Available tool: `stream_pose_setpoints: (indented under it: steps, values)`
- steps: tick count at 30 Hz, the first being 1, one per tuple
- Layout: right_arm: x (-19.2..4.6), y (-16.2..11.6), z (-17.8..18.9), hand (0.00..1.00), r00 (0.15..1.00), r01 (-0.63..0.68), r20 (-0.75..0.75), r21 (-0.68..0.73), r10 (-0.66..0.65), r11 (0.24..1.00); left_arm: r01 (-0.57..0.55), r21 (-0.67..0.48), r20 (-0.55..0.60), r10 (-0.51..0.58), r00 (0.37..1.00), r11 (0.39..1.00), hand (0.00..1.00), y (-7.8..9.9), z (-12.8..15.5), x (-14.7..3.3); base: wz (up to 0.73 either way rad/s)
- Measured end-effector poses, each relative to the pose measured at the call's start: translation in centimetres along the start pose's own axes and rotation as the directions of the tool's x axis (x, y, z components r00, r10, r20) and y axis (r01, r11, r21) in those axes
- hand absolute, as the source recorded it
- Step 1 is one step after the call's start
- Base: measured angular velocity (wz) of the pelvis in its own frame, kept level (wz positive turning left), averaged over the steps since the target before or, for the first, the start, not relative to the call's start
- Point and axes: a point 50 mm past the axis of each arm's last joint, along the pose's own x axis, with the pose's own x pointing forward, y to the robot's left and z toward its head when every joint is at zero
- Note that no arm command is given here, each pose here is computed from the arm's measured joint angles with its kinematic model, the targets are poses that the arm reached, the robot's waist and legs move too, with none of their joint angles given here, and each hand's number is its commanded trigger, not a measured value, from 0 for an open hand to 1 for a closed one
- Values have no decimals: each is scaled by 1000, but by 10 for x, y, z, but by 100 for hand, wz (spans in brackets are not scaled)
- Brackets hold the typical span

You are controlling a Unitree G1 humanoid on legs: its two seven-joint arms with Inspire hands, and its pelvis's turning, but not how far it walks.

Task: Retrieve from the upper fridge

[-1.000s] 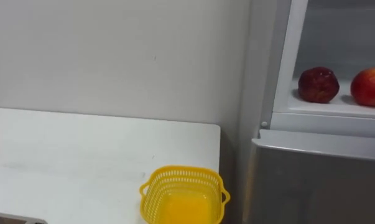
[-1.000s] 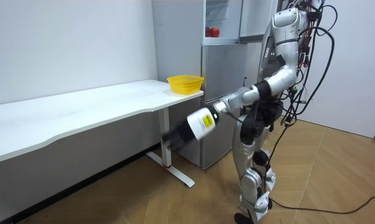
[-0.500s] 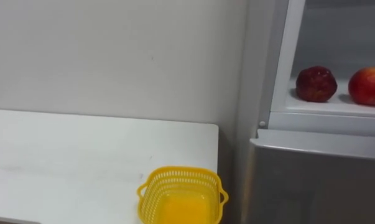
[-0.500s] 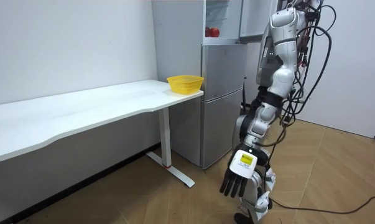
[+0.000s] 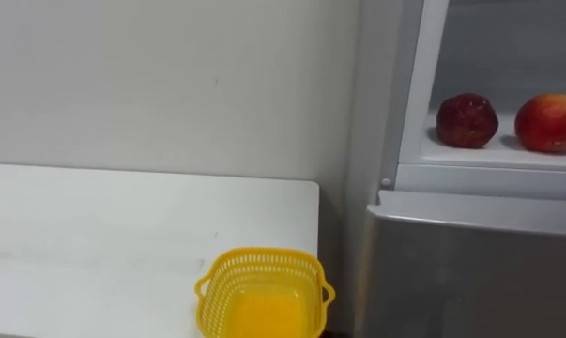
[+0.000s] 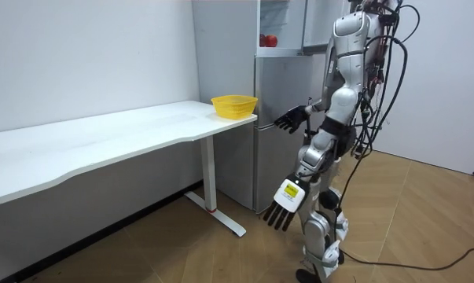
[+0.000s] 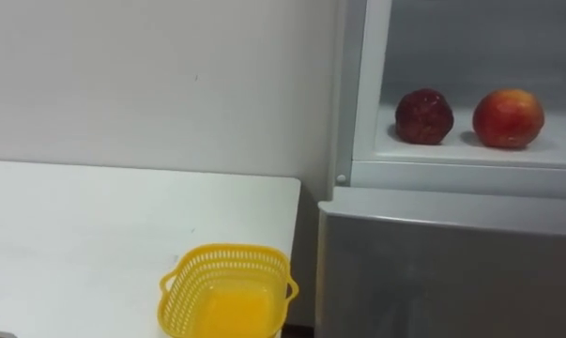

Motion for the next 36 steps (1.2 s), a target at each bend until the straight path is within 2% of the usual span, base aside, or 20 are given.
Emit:
stream_pose_setpoints:
  steps: [5,11,20,23,28,34,36]
  values:
    - [-2,-8,23,0,995,30,96,0,-30,1000,37,2,-8,-37,999,999,0,-2,-2,0,-16]
    - [-10,-20,53,0,967,125,227,-42,-113,991,50,6,-29,-50,998,999,0,-2,-9,0,-5]
    - [-27,-33,100,0,856,274,450,21,-254,961,46,17,-51,-45,998,999,0,2,-18,0,-3]
    - [-37,-37,117,0,780,326,541,77,-314,942,51,24,-66,-50,997,998,0,2,-22,-1,0]
    - [-57,-47,150,0,592,392,688,209,-420,896,66,46,-74,-63,995,997,0,1,-26,-2,-1]
    - [-76,-54,174,0,405,414,776,316,-484,854,60,48,-70,-56,996,997,0,4,-25,-1,-2]
    - [-79,-55,179,0,366,418,794,326,-485,848,61,66,-60,-57,997,996,0,4,-23,0,-5]
